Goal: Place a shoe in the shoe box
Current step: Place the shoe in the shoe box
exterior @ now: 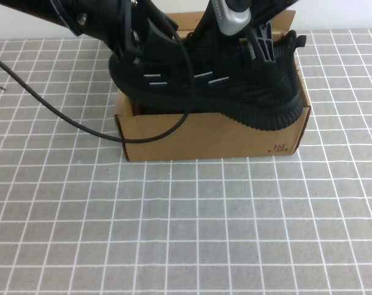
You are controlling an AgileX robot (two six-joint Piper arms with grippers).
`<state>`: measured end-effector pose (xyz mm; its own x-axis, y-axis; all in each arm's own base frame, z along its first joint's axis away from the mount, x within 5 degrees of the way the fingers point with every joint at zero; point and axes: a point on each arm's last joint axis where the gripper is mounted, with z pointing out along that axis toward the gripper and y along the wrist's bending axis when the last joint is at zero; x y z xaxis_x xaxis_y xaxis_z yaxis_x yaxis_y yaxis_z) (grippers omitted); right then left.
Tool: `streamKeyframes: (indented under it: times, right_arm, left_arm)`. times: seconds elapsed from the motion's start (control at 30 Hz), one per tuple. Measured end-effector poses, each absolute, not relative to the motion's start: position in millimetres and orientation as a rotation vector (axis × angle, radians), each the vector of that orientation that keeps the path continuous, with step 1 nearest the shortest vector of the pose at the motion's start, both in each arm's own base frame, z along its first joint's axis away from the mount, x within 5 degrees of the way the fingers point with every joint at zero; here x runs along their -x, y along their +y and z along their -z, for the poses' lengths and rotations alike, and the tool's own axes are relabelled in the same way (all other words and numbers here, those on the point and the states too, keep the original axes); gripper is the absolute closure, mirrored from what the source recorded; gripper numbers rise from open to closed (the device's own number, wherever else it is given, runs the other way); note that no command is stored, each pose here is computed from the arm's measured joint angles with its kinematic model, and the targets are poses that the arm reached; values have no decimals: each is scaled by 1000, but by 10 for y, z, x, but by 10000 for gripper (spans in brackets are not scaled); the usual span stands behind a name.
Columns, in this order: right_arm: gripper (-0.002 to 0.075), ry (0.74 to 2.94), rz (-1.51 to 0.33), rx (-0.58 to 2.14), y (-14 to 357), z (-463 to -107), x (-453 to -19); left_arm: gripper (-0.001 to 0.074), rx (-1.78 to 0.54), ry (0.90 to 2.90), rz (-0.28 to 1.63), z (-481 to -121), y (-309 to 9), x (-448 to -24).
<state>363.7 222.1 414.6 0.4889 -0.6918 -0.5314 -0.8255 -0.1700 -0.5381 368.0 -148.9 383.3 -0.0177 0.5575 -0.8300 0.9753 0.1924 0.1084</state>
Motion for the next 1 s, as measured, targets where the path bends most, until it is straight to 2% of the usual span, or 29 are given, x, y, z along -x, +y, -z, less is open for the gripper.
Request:
streamKeyframes:
  times: [0.3,0.57,1.0]
  right_arm:
    - [734,1262,-199,1933,2212,-4131,-3636]
    - [734,1272,-176,1946,2198,-4110,-3649]
    - [734,1281,-181,1974,2186,-4087,-3636]
  left_arm:
    - [303,-1500,1690,680,-3723,-1594,-3708]
    - [367,-1492,1741,704,-3681,-1668,-3692]
    - [374,-1532,1744,733,-3544,-1800,-3647]
